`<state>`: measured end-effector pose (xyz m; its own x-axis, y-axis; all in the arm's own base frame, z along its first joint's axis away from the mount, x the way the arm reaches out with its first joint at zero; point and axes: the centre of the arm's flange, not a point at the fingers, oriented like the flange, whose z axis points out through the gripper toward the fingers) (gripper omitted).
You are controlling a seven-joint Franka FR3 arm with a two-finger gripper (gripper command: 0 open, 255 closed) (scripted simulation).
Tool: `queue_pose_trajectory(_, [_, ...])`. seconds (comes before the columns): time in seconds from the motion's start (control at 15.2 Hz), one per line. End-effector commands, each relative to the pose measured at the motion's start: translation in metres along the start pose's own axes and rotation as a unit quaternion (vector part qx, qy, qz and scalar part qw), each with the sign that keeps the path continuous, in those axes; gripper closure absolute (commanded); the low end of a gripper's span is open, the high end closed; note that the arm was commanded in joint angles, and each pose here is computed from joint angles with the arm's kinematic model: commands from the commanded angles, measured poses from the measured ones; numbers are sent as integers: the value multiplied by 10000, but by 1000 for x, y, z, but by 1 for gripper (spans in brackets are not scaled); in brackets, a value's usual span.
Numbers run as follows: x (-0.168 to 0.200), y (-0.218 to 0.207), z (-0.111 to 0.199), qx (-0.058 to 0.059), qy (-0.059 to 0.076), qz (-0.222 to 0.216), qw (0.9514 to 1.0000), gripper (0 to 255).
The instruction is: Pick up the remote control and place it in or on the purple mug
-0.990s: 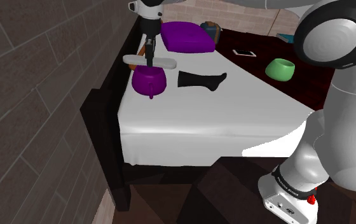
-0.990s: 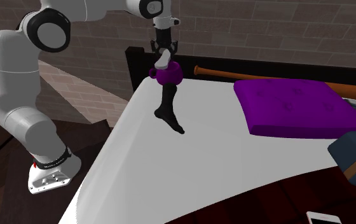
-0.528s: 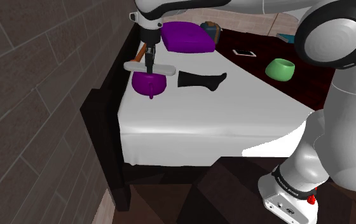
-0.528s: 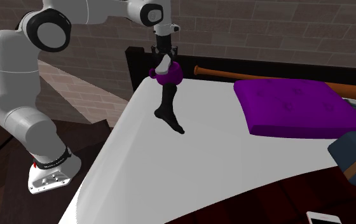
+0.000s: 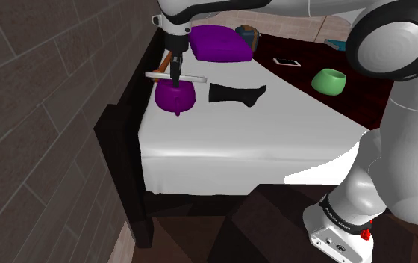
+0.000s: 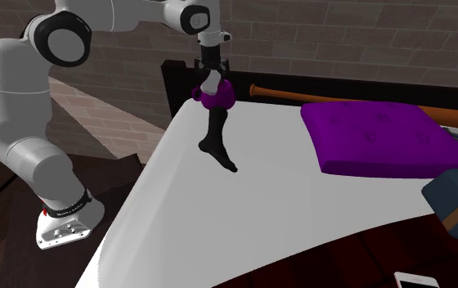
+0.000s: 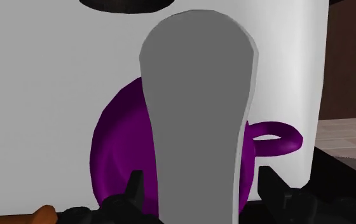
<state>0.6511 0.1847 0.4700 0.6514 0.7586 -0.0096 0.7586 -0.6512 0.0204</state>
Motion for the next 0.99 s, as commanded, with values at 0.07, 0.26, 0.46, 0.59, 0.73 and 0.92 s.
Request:
queue_pose_trajectory(0.07, [0, 0, 1, 3, -5, -1, 10000, 0])
queue_pose_trajectory(0.26, [0, 0, -13, 4, -5, -1, 10000, 0])
queue_pose_trajectory(0.46, [0, 0, -49, 4, -5, -1, 10000, 0])
queue_pose_trajectory(0.59, [0, 0, -49, 4, -5, -1, 10000, 0])
queue_pose_trajectory(0.73, [0, 0, -49, 4, -5, -1, 10000, 0])
queue_pose_trajectory(0.92, [0, 0, -49, 4, -5, -1, 10000, 0])
